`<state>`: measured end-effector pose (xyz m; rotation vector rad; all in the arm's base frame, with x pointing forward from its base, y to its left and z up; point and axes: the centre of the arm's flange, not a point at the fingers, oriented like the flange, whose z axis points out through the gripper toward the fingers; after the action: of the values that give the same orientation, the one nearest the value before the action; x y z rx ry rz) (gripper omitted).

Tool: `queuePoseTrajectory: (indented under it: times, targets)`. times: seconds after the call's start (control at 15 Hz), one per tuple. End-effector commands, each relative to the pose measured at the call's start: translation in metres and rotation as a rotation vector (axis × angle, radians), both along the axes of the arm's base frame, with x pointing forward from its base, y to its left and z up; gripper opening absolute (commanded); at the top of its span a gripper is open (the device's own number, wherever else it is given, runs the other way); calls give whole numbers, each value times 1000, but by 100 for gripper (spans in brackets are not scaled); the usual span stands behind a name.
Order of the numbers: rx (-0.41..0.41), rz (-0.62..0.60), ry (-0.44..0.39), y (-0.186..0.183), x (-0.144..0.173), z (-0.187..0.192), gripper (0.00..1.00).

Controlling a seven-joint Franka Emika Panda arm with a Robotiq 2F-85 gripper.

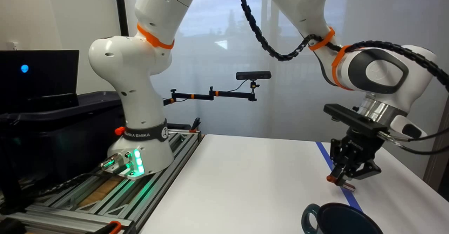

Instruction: Remove the marker from the mug

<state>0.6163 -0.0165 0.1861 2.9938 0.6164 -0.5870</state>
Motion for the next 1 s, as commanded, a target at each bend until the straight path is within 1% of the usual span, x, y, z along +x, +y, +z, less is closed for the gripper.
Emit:
queuePoseTrajectory:
  times: [0.0, 0.27, 0.33, 0.47, 0.67, 0.73, 0.87, 0.93]
  targets:
    - [32, -11, 22, -4, -6, -6, 5]
    - [20, 15, 140, -11, -15, -19, 5]
    - [21, 22, 178, -12, -18, -21, 41]
    - [15, 26, 209, -13, -22, -26, 50]
    - [-3, 36, 232, -13, -26, -25, 74]
    - [-6, 37, 231, -13, -27, -20, 81]
    - [7, 35, 234, -10, -27, 0, 97]
    - [6, 21, 225, -8, -28, 16, 100]
